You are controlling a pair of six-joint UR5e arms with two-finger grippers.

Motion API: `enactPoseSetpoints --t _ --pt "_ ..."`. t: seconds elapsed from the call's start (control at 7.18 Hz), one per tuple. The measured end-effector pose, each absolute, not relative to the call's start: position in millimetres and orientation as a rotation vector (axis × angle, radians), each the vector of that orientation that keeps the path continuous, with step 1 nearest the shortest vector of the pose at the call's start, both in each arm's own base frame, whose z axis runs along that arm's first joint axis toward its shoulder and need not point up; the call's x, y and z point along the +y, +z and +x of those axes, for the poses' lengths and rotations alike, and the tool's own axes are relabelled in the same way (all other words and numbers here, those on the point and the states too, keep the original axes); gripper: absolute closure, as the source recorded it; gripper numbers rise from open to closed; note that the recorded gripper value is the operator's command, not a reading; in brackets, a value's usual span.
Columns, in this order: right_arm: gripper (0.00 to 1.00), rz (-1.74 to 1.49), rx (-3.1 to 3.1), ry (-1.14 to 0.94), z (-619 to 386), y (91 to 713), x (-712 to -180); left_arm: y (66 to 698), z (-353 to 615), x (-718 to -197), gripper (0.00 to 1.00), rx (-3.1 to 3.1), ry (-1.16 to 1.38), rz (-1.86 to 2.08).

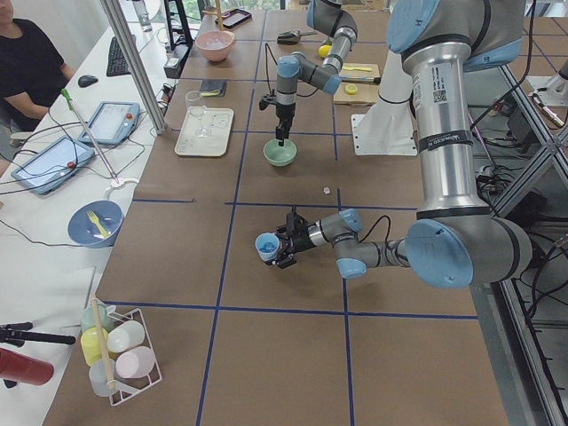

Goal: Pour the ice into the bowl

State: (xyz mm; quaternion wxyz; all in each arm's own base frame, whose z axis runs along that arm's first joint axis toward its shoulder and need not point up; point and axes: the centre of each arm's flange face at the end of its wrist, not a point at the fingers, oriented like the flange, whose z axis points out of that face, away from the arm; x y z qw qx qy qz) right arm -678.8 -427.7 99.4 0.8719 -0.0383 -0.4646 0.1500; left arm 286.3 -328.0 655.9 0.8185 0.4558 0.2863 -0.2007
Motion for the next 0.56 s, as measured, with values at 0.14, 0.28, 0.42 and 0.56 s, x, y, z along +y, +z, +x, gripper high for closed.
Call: enactPoseSetpoints --t 0.14,0.28,0.42,0.56 --pt "0.00 -0.082 -0.978 0.320 -678.1 93.5 -428.1 655.2 289.9 -329.8 0.04 0.610 -0.431 0.977" --pt "0.00 -0.082 -0.982 0.324 -677.2 90.1 -429.0 653.4 294.2 -331.7 0.07 0.614 -0.433 0.980" --pt "0.00 -0.082 -0.984 0.327 -676.0 87.9 -430.4 652.2 296.8 -332.7 0.10 0.617 -0.435 0.982" --pt "0.00 -0.079 -0.986 0.331 -673.6 86.6 -433.3 651.7 300.8 -334.5 0.18 0.618 -0.437 0.985"
